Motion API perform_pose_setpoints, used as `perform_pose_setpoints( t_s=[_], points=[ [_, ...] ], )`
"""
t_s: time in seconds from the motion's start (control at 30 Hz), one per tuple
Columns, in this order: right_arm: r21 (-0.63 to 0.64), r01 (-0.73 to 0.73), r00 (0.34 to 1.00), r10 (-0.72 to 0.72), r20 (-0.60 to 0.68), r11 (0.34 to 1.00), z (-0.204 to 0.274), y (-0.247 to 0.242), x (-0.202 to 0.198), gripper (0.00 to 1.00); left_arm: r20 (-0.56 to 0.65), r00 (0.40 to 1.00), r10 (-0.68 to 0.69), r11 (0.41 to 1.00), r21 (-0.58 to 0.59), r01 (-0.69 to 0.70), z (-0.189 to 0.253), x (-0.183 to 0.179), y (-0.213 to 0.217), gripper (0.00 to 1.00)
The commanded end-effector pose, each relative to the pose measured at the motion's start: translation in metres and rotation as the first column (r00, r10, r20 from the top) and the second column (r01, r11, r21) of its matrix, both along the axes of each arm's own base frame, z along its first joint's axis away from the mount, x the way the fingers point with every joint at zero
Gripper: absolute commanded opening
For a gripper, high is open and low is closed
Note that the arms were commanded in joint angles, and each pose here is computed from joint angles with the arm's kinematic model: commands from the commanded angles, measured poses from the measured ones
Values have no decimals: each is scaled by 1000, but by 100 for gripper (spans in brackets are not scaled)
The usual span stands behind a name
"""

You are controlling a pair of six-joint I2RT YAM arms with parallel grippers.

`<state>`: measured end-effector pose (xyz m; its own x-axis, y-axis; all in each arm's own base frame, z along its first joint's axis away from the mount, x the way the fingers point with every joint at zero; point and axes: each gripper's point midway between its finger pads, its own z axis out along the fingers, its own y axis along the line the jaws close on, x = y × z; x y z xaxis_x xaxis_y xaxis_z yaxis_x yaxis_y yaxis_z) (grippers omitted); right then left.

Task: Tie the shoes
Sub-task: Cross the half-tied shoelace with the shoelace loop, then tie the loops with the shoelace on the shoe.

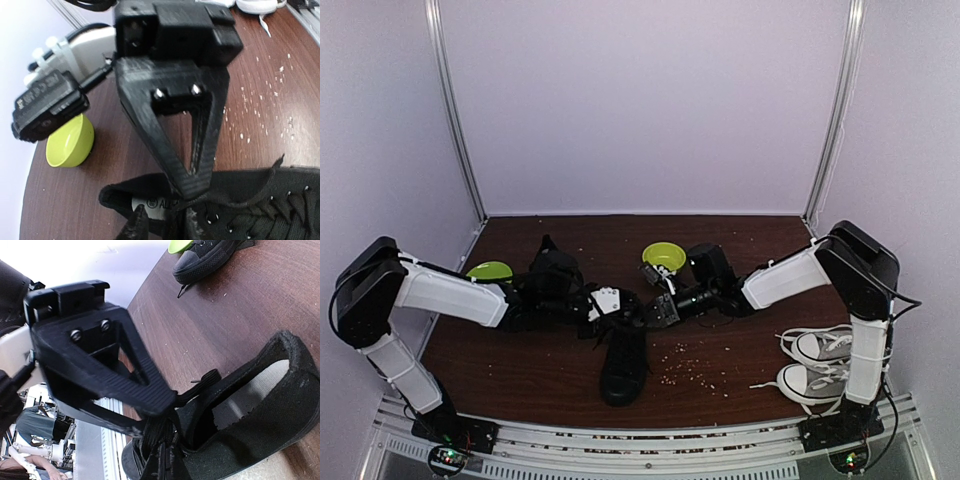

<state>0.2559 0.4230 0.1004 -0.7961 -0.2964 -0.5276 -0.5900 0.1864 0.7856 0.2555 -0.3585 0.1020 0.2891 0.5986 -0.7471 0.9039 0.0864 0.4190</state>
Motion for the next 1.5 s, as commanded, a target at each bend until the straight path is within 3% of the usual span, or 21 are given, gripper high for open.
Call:
perform_pose_setpoints(
  t_s=[0.0,0.13,0.8,0.83,0.93,1.17,1.3,1.47],
  points=[
    [25,12,999,-13,40,1000,16,-1,4,0,19,999,-42,998,-40,43,14,1,-14,17],
    [24,16,999,-17,41,1000,17,-2,4,0,11,999,-48,998,-29,49,10,-1,-13,0],
    [22,114,993,-115,18,993,14,-14,23,0,-15,997,-81,997,-12,81,5,-16,-4,0],
    [26,107,994,-108,17,994,15,-13,21,0,-14,997,-81,997,-14,80,8,-15,-5,1],
    [31,85,996,-86,16,996,17,-10,16,0,-9,997,-80,997,-15,80,20,-15,-4,41],
    [26,65,998,-65,20,998,16,-8,11,0,-10,997,-80,990,115,81,14,-23,24,73],
    [22,55,998,-56,23,998,15,-7,9,0,24,1000,0,990,143,-4,11,-6,38,78],
    [27,57,998,-58,32,998,18,-6,11,0,-26,999,-23,986,162,27,8,-2,28,64]
  ],
)
